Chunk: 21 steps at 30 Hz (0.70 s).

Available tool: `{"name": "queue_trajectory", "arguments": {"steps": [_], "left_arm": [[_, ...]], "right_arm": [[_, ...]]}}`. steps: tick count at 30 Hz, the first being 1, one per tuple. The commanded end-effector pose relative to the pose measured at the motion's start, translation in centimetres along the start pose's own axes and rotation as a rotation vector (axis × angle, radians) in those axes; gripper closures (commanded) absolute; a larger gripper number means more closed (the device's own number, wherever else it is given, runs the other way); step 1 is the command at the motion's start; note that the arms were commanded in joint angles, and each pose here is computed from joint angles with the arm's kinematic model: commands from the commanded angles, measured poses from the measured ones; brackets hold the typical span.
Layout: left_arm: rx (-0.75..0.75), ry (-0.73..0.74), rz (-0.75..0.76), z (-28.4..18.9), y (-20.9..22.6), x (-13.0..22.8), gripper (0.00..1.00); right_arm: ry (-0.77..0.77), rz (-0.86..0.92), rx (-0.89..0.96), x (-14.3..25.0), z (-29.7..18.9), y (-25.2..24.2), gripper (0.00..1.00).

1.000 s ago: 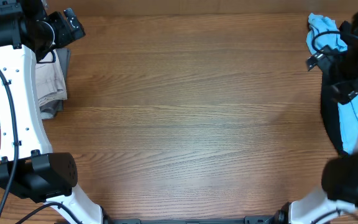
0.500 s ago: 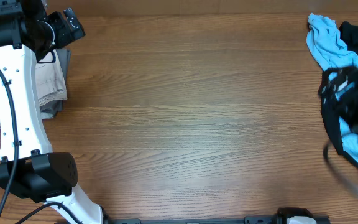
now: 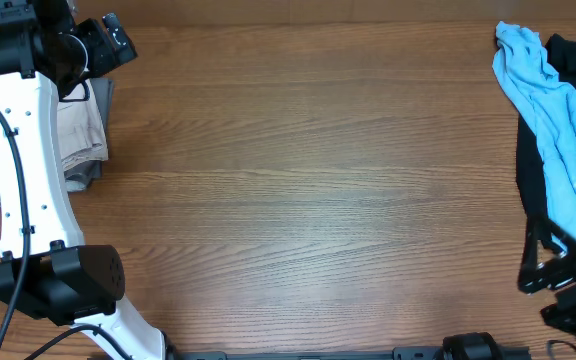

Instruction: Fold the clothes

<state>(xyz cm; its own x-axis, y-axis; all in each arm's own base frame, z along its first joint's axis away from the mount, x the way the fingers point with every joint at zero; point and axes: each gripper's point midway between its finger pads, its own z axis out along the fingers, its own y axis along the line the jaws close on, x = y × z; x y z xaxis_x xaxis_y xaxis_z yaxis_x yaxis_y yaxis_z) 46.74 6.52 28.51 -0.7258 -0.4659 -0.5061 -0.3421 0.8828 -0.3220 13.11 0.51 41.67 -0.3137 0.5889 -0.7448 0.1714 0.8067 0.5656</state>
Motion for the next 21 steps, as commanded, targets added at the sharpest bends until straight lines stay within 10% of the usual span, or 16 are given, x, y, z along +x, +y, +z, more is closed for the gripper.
{"name": "queue_trajectory", "arguments": {"steps": [1, 21], "left_arm": [[-0.005, -0.003, 0.0, 0.0, 0.0, 0.0, 0.0], [-0.005, -0.003, 0.0, 0.0, 0.0, 0.0, 0.0]], "right_arm": [[-0.011, -0.002, 0.004, 1.5, 0.7, -1.4, 0.0], [-0.296, 0.022, -0.237, 5.9, 9.4, -4.0, 0.0]]}}
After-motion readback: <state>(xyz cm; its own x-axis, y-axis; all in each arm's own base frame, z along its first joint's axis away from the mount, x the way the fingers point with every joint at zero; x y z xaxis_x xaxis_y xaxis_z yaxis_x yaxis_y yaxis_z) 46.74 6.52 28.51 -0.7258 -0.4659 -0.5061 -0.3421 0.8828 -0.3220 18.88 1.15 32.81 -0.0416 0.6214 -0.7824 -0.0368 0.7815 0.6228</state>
